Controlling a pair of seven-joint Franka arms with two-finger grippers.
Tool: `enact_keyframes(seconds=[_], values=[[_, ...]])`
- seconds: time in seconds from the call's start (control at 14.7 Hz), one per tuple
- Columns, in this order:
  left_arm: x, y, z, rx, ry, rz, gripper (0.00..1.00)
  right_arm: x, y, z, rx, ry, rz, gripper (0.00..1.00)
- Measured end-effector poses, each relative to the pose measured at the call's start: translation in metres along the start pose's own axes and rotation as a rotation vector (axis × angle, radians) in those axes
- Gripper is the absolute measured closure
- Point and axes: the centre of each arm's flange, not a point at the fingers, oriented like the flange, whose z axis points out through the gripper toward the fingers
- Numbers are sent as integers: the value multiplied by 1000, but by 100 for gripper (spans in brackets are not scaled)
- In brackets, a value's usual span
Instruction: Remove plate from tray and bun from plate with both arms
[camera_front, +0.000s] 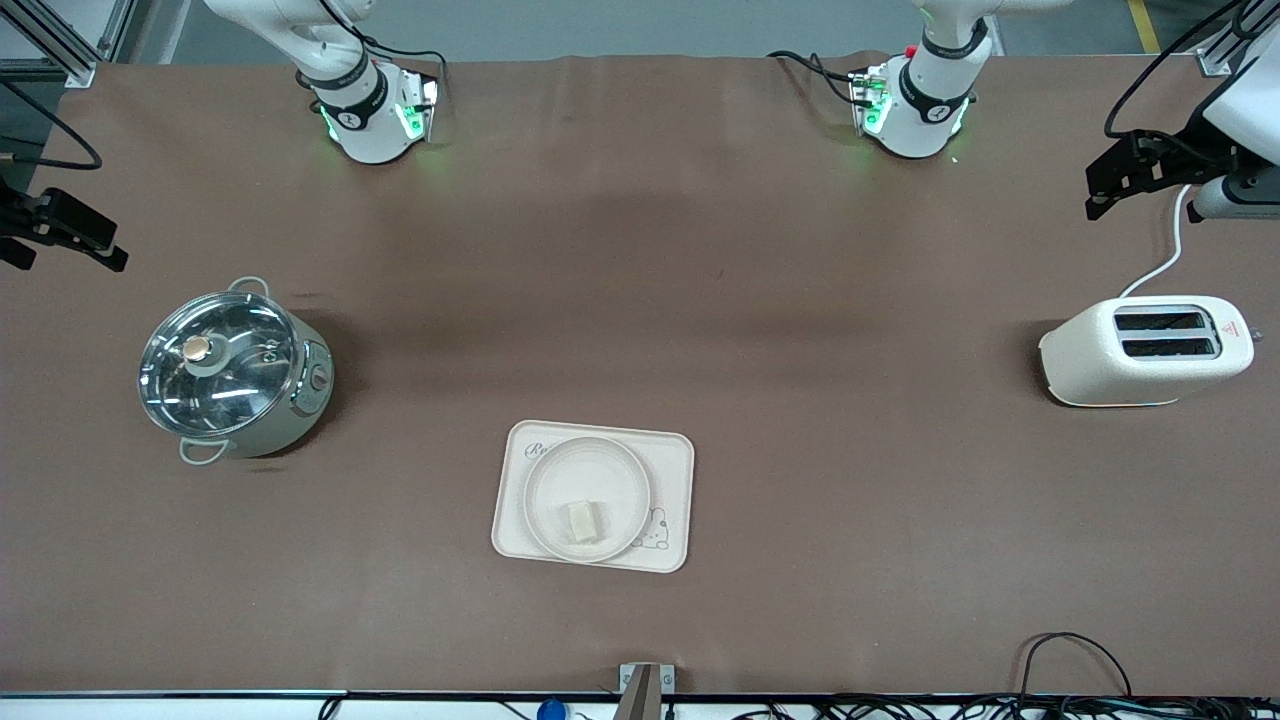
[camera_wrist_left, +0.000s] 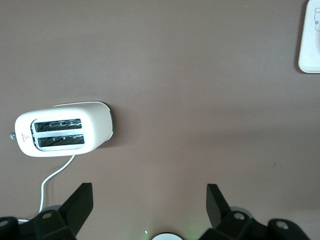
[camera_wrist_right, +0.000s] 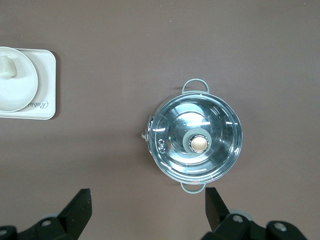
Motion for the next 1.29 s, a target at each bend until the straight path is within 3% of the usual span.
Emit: enact_keyframes(seconds=[0.34,0.68,1.29], values=[[18,-1,34,-3,-63,-9,0,36,-76,20,-6,-28,28,0],[21,-1,35,-4,-65,-10,0,46,-37,19,-9,-24,19,0],[21,-1,35,-4,-64,-10,0,52,-77,30,61,-15,82,0]])
